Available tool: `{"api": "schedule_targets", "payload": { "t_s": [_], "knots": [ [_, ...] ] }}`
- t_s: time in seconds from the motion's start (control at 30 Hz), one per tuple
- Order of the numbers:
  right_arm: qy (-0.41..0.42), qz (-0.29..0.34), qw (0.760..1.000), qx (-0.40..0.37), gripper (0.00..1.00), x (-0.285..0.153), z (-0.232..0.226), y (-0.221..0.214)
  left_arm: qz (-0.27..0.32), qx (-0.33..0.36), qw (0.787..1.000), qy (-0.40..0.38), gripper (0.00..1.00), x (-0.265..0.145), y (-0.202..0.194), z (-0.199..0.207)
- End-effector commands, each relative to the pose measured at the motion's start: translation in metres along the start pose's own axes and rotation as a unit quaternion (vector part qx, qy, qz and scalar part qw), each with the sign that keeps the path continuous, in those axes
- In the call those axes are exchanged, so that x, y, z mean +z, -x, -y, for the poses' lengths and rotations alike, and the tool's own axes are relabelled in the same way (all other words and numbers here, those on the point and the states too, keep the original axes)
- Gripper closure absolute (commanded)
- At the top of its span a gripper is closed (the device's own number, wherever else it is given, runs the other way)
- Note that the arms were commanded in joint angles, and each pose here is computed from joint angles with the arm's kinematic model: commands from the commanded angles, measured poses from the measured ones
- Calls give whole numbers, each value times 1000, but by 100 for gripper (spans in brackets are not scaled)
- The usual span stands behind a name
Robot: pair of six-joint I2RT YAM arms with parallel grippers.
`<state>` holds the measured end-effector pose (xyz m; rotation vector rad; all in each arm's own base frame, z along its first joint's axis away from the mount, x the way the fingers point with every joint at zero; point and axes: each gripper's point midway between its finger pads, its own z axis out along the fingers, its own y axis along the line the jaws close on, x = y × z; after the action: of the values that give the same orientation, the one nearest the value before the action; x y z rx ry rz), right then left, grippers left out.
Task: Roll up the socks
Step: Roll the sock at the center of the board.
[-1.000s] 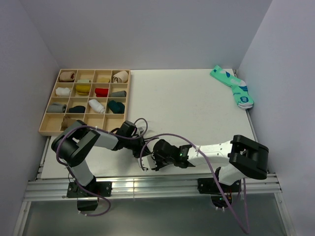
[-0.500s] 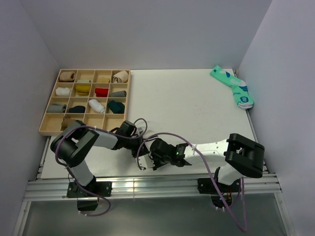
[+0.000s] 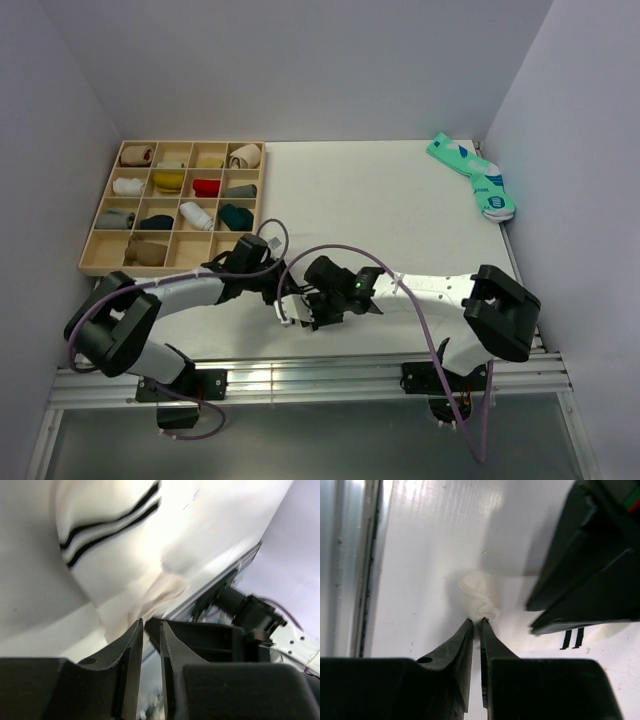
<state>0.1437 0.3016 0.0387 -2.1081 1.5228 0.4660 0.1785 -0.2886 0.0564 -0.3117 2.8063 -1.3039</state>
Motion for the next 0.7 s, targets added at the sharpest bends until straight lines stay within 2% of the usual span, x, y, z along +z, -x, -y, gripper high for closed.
{"api": "schedule_targets", "payload": {
  "t_s": [0.0,0.07,0.17,0.3,0.4,0.63,0.67],
  "knots": [
    [54,27,998,27,89,-16,-8,16,85,-4,996,8,76,-11,21,-4],
    [90,31,995,43,89,-16,-17,16,122,-17,992,28,78,-15,26,-18],
    [119,30,990,65,89,-20,-16,14,169,-53,984,9,79,-27,26,-26],
    [163,22,982,91,89,-17,-16,12,263,-41,964,-10,78,-54,41,-25],
    [206,17,971,116,89,-16,-19,13,294,-5,956,-12,77,-64,42,-21],
    [270,-4,946,179,89,-7,-16,8,327,77,942,-26,80,-65,33,-10],
    [282,-12,939,196,89,-5,-17,2,325,87,941,-20,81,-62,30,-18]
  ]
}}
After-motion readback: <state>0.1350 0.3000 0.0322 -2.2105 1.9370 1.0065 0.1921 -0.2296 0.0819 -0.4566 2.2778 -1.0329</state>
